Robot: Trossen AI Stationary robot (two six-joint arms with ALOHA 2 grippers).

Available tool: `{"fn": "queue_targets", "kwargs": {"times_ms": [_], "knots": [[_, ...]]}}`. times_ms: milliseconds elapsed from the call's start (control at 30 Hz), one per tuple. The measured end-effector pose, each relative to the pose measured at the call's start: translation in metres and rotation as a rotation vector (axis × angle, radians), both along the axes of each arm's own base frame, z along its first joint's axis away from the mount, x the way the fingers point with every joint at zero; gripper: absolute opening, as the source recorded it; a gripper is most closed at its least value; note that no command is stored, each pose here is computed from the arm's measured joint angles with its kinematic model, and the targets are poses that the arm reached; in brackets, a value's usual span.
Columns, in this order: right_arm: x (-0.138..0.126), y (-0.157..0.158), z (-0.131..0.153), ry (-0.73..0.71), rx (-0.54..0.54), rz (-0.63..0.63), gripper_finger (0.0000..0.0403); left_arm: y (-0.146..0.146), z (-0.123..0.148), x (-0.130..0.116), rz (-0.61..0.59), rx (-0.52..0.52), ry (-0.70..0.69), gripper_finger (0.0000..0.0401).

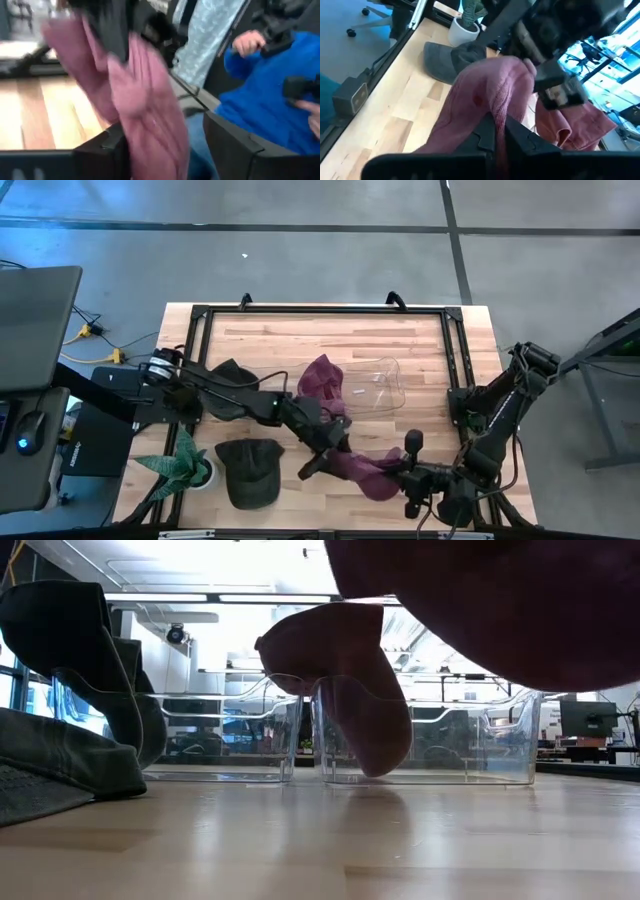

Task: Pick & Place hat
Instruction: Put the red cap into the right transparent bin

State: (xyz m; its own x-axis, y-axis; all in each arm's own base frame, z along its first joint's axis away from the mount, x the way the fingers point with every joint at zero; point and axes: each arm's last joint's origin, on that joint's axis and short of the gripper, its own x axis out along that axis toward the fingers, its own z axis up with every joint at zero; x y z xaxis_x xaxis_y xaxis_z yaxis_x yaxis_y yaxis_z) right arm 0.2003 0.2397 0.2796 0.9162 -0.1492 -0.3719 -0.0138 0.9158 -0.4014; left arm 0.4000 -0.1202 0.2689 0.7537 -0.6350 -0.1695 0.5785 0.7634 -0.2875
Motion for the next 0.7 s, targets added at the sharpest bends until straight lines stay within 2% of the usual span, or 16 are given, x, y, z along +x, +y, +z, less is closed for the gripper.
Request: {"fn": "queue_targets", "kwargs": {"times_ms": [67, 133, 267, 333, 533, 633, 700], "knots": [[0.0, 0.0, 0.0, 0.01, 0.008, 0.012, 0.0012, 0.0, -0.005, 0.0, -0.005, 0.019, 0.012, 0.0177], [0.0, 0.001, -0.001, 0.024, 0.03, 0.029, 0.0025, 0.0, -0.002, 0.0, -0.031, 0.041, -0.035, 0.014], [-0.002, 0.003, -0.001, 0.08, 0.123, 0.093, 0.0053, -0.001, -0.001, -0.001, -0.094, 0.066, -0.06, 0.0047], [-0.003, 0.003, 0.003, 0.11, 0.209, 0.124, 0.0068, -0.002, -0.001, -0.001, -0.101, 0.069, -0.066, 0.0013], [-0.006, -0.016, 0.029, 0.32, 0.65, 0.298, 0.014, -0.001, -0.001, -0.001, -0.097, 0.104, -0.1, 0.0011], [-0.002, -0.03, 0.038, 0.338, 0.695, 0.333, 0.0171, -0.001, -0.001, -0.001, -0.098, 0.109, -0.104, 0.0004], [0.004, -0.043, 0.04, 0.286, 0.648, 0.242, 0.0181, -0.001, -0.001, -0.001, -0.094, 0.111, -0.106, 0.0006]]}}
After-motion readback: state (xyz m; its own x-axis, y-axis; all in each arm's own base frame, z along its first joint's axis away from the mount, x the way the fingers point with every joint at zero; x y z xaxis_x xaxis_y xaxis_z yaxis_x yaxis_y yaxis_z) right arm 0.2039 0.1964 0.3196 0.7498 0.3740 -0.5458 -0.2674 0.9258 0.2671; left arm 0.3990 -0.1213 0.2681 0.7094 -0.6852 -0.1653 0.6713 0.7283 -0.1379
